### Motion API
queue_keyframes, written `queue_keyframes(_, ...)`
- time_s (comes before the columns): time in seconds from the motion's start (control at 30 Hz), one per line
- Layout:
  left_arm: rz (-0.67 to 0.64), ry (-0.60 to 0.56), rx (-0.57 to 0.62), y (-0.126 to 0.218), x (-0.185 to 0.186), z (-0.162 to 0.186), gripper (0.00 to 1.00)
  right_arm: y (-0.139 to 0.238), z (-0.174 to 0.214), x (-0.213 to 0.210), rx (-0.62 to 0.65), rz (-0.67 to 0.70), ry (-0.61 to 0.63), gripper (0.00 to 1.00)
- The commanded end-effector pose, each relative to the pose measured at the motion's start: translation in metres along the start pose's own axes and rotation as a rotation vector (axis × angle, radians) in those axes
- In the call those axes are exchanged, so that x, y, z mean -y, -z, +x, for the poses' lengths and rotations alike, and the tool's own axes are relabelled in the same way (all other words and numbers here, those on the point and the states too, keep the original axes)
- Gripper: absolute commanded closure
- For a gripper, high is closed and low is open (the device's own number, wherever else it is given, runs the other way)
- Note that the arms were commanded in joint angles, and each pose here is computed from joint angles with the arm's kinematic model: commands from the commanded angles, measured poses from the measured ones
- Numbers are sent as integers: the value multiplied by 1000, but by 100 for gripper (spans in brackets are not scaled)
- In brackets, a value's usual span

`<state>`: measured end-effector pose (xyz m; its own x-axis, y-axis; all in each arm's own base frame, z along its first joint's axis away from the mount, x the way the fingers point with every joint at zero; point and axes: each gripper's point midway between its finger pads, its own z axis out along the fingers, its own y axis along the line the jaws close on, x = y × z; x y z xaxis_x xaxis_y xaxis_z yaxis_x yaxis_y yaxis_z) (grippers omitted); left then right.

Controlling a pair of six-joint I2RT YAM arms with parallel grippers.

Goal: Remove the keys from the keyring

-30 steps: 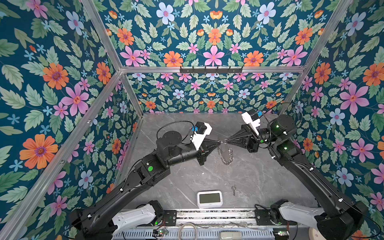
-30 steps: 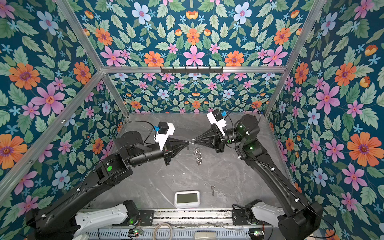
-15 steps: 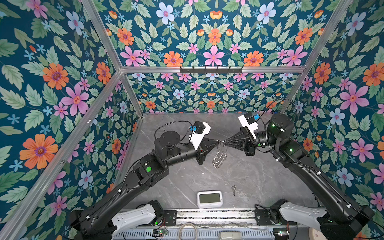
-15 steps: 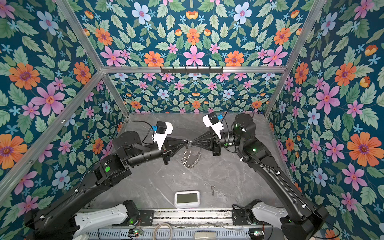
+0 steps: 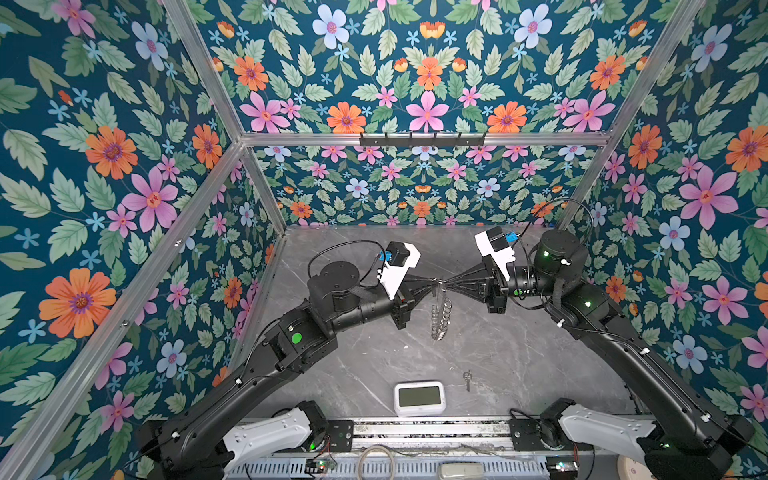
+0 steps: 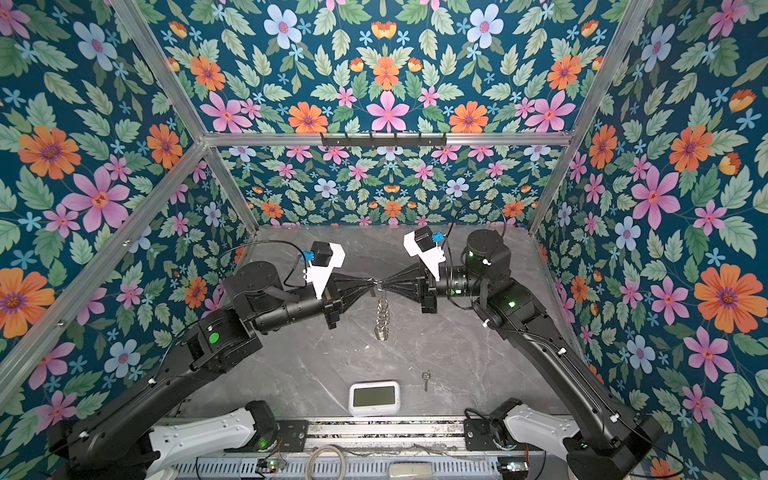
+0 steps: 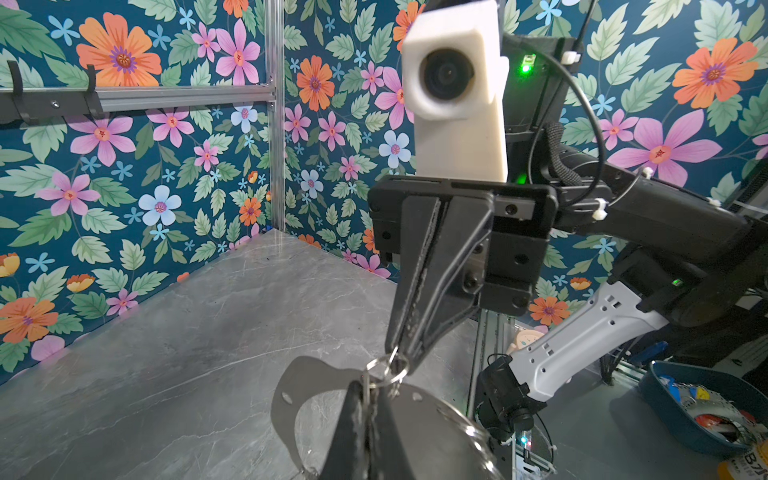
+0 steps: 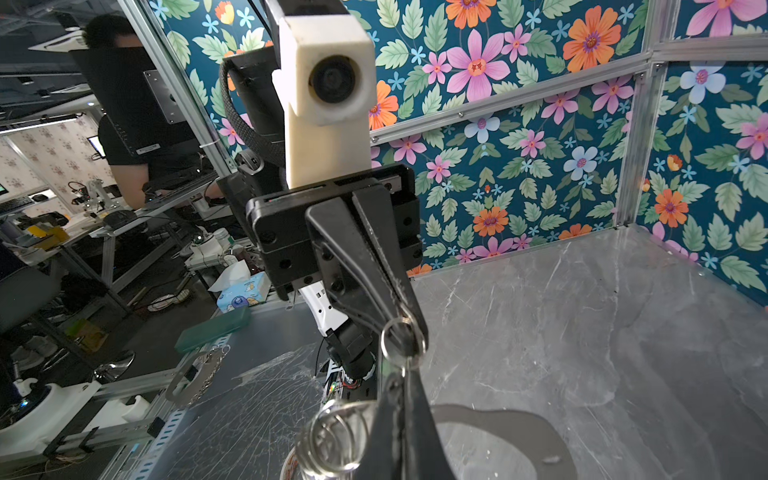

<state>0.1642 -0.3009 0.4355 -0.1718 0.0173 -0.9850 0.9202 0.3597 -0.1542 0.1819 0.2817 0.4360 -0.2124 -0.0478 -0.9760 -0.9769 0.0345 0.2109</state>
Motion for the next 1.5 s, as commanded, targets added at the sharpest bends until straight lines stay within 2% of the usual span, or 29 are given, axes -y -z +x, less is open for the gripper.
queue_keyframes(0.0, -14, 1, 33, 3, -1, -10, 100, 1, -5, 0, 12, 17, 34, 100)
queue_keyframes(1.03, -74, 24, 48, 8, -9, -18, 100, -2, 10, 40, -71, 321, 36, 100)
queue_keyframes(1.47, -76, 14, 62, 14, -8, -17, 100, -1, 9, 48, -50, 364, 31, 100)
